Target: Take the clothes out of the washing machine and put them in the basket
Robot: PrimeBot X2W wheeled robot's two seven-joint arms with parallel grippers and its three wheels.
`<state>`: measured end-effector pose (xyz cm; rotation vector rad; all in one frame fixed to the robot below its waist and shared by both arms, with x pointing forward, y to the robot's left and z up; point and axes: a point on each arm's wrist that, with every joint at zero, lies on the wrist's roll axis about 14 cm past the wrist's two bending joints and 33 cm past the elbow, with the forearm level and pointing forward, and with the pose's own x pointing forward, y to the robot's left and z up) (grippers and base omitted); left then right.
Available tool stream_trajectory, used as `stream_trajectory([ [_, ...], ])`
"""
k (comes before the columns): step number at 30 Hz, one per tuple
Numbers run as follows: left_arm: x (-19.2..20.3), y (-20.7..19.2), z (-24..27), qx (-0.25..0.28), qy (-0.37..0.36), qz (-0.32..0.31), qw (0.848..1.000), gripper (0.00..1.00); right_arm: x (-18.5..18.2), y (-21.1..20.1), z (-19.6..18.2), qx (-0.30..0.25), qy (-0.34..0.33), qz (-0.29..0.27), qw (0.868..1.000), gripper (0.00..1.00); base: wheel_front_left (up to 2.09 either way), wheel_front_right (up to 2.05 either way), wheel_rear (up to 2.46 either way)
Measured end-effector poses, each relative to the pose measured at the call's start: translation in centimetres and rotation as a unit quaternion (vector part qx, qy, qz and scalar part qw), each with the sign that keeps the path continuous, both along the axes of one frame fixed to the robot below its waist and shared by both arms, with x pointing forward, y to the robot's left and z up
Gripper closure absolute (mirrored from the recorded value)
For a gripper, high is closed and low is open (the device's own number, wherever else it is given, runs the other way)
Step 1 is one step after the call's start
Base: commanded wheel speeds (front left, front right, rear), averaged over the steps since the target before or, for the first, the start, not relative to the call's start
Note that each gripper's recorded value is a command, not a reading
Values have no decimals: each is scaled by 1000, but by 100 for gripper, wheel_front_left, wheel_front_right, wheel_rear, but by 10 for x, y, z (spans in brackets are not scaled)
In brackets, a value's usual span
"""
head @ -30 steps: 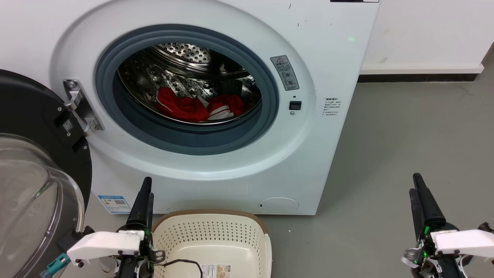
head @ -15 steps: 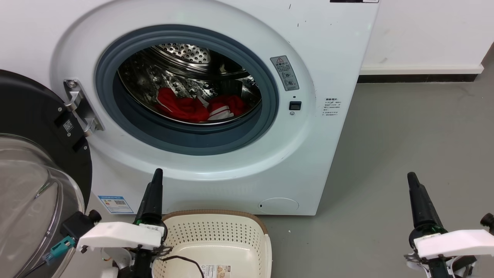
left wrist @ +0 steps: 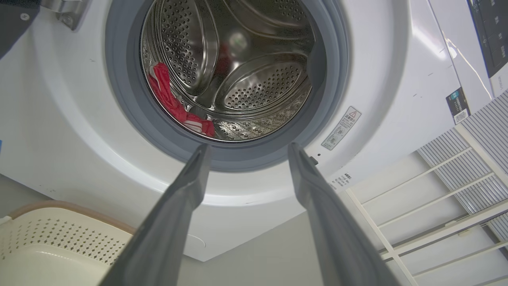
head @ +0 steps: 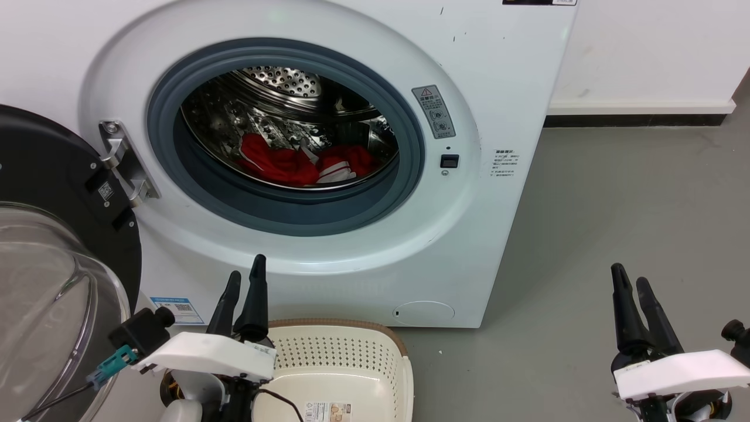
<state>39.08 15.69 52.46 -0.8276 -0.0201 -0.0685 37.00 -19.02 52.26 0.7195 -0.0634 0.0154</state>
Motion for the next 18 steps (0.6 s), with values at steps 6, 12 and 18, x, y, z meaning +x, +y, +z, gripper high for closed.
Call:
stream_trajectory([
  [6, -1, -4, 2, 48, -8, -2, 999, 0, 0, 2, 2, -39, -5, 1, 999, 0, 0, 0, 0],
  [12, -1, -5, 3, 94, -16, 2, 995, 0, -1, 4, 4, -79, -9, 3, 997, 0, 0, 0, 0],
  [18, -2, -7, 6, 131, -25, 2, 991, 0, -3, 5, 3, -120, -7, 5, 993, 0, 0, 0, 0],
])
